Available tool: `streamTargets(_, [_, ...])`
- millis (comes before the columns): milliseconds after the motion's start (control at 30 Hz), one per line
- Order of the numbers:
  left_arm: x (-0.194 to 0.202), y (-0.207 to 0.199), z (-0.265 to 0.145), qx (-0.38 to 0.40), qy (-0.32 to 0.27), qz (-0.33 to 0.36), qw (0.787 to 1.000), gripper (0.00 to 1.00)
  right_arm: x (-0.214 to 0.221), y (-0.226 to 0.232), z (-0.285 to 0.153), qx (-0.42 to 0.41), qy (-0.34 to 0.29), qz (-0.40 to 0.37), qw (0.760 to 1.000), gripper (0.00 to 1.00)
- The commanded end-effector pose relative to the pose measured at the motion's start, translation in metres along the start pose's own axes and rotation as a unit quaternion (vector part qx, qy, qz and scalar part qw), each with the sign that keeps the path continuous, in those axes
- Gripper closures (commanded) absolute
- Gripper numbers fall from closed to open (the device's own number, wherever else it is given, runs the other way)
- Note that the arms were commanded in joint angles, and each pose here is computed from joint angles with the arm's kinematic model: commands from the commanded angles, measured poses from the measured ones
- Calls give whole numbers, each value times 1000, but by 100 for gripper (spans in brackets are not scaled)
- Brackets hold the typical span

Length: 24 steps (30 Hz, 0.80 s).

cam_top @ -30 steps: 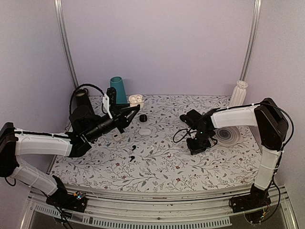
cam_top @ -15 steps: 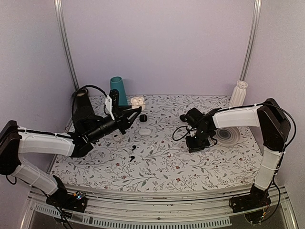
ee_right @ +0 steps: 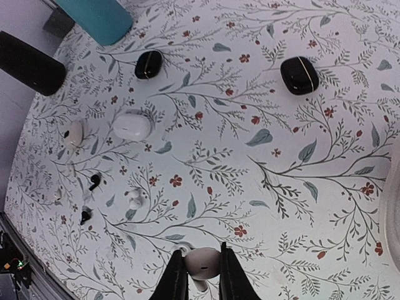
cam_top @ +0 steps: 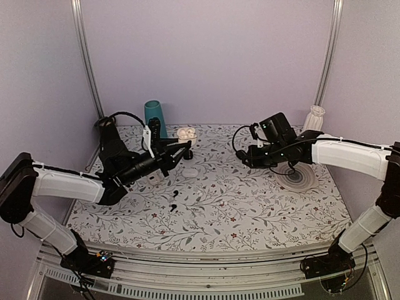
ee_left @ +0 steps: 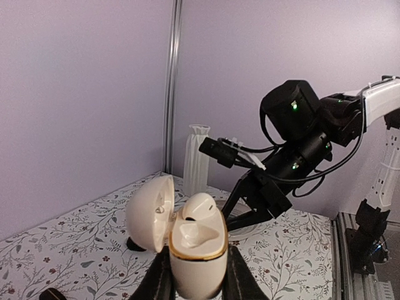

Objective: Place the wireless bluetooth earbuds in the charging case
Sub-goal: Place the left earbud in the left side groove of the charging case.

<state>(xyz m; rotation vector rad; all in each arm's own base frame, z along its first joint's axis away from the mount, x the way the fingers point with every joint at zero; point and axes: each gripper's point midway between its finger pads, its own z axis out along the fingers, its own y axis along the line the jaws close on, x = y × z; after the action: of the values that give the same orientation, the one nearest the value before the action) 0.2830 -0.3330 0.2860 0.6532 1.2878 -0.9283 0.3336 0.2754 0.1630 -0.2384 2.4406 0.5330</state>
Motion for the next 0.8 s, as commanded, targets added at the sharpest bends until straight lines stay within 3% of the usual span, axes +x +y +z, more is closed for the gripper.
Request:
streamTargets(0, [-18, -3, 10, 21, -30, 22, 999, 100, -41, 34, -36, -73, -99, -1, 992, 93])
streamTargets(433, [6, -1, 36, 11, -3, 10, 1000, 100, -88, 108, -111, -224, -221, -4, 949, 93])
streamTargets(767, [9, -20, 51, 26, -4, 30, 999, 100, -89, 151, -135, -271, -276, -24, 922, 92])
